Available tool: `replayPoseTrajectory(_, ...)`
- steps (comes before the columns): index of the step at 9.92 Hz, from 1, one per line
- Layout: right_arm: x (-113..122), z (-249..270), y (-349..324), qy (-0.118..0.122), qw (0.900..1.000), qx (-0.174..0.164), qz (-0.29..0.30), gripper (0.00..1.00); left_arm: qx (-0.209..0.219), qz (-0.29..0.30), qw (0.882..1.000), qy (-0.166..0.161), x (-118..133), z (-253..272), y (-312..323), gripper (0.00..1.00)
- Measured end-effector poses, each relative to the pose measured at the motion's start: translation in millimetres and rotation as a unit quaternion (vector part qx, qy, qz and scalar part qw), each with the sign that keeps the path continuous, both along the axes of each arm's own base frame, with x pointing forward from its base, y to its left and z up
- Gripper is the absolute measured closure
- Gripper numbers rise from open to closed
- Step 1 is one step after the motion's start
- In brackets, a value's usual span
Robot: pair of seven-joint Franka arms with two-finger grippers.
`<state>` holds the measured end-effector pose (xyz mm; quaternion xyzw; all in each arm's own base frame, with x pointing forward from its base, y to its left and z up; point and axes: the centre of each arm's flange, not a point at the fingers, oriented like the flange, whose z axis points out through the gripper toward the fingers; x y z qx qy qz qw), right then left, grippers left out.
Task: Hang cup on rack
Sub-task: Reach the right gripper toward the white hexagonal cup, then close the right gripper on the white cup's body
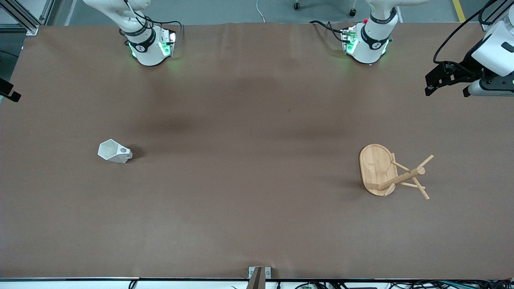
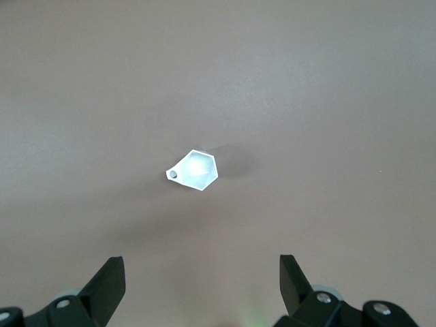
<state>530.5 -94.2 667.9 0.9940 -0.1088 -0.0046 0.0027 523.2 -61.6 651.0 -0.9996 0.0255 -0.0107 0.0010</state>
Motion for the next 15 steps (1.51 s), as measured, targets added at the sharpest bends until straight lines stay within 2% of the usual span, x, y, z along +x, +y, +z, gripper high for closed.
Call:
replayPoseTrajectory(7, 1.9, -1.8, -0.2, -0.002, 1.000, 0.000, 0.000, 0.00, 0.001, 0.001, 1.000, 0.006, 1.0, -1.1, 1.8, 0.00)
replayPoseTrajectory(9, 10.9, -26.8, -4.0, -0.001, 1.000, -0.001, -0.002, 0.00, 0.001, 0.002, 1.000, 0.009, 1.3, -2.4, 2.0, 0.00)
replayPoseTrajectory(10, 20.0, -57.8, -12.2, -0.007, 1.000, -0.002, -0.007, 0.00, 0.001, 0.002, 1.000, 0.009, 1.4, -2.8, 2.0, 0.00)
replayPoseTrajectory(12, 32.7, -156.9, -23.3, -0.018, 1.000, -0.005, -0.010, 0.00, 0.001, 0.002, 1.000, 0.011, 2.0, -4.0, 2.1, 0.00)
replayPoseTrajectory(15, 25.8, -290.9, -19.1, -0.013, 1.000, -0.007, -0.006, 0.00, 0.001, 0.002, 1.000, 0.015, 4.2, -8.0, 1.8, 0.00)
